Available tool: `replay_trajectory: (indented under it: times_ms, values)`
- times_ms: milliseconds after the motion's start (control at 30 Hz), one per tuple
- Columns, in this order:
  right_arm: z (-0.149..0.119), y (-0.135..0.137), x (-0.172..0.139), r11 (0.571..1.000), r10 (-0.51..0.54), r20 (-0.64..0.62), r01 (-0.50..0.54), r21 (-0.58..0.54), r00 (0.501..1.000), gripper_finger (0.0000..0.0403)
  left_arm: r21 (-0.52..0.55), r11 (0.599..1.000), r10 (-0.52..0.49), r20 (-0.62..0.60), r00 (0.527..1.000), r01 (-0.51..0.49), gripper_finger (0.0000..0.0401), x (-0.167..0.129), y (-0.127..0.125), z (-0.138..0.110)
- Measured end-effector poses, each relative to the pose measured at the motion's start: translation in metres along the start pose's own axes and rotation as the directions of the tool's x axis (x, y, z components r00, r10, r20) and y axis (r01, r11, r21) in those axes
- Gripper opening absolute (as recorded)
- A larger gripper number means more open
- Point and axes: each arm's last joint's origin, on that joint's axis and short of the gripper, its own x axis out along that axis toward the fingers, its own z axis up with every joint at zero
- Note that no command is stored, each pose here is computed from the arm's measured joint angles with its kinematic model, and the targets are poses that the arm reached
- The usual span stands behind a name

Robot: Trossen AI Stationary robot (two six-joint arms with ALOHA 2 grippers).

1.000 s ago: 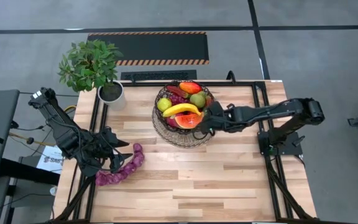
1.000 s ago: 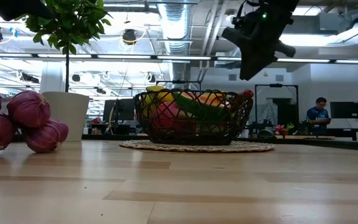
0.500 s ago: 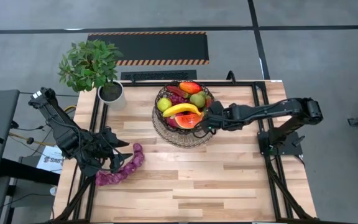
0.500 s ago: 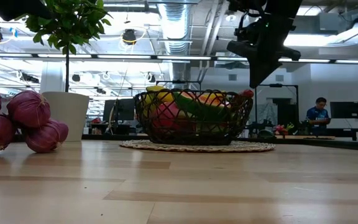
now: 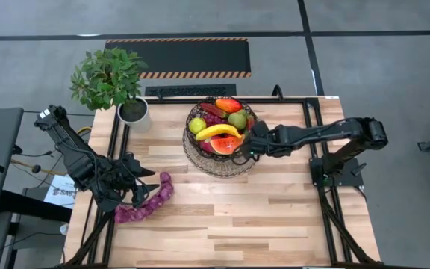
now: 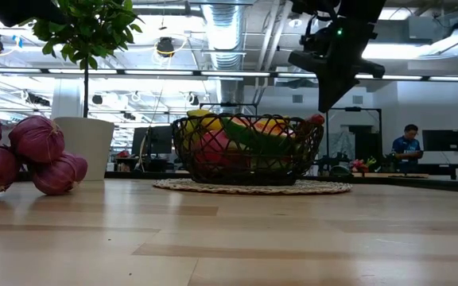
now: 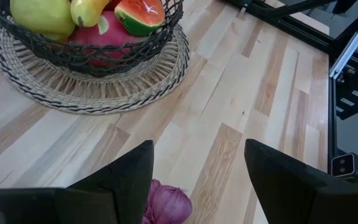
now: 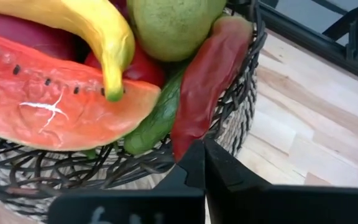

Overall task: Build produce basket
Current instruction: Put the red chili pepper into the basket, then put the purple garlic into the basket

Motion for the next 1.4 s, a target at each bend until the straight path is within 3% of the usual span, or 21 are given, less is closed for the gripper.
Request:
replay_trajectory:
  times_ms: [467, 833, 1033, 1133, 1233, 1333, 1400]
  values:
    - [-0.002, 0.006, 0.024, 1.000, -0.024, -0.052, 0.023, -0.015, 0.998, 0.0014, 0.000, 1.000, 0.000, 0.000, 1.000, 0.000, 0.0237, 0.000, 0.000, 0.000]
    - [0.005, 0.011, 0.019, 0.997, -0.017, -0.058, 0.013, -0.076, 0.998, 0.0010, -0.001, 1.000, -0.004, -0.006, 1.000, 0.004, 0.0237, 0.000, 0.000, 0.000]
    - [0.023, 0.030, -0.014, 0.982, 0.120, 0.022, -0.115, -0.148, 0.993, 0.0022, 0.000, 1.000, -0.013, -0.027, 1.000, 0.013, 0.0237, 0.000, 0.000, -0.001]
    - [0.029, 0.051, -0.036, 0.923, 0.314, 0.087, -0.283, -0.262, 0.945, 0.0045, -0.001, 0.999, -0.034, -0.077, 0.996, 0.034, 0.0237, 0.000, -0.001, -0.002]
    - [0.029, 0.074, -0.055, 0.828, 0.517, 0.154, -0.445, -0.342, 0.842, 0.0084, -0.012, 0.999, -0.050, -0.115, 0.992, 0.049, 0.0237, 0.000, -0.001, -0.003]
    - [0.021, 0.098, -0.065, 0.734, 0.633, 0.195, -0.501, -0.459, 0.749, 0.0136, -0.027, 0.999, -0.047, -0.116, 0.992, 0.045, 0.0237, 0.000, -0.001, -0.003]
    - [0.008, 0.115, -0.060, 0.688, 0.661, 0.188, -0.487, -0.538, 0.726, 0.0175, -0.035, 0.999, -0.029, -0.103, 0.994, 0.025, 0.0237, -0.001, 0.001, -0.003]
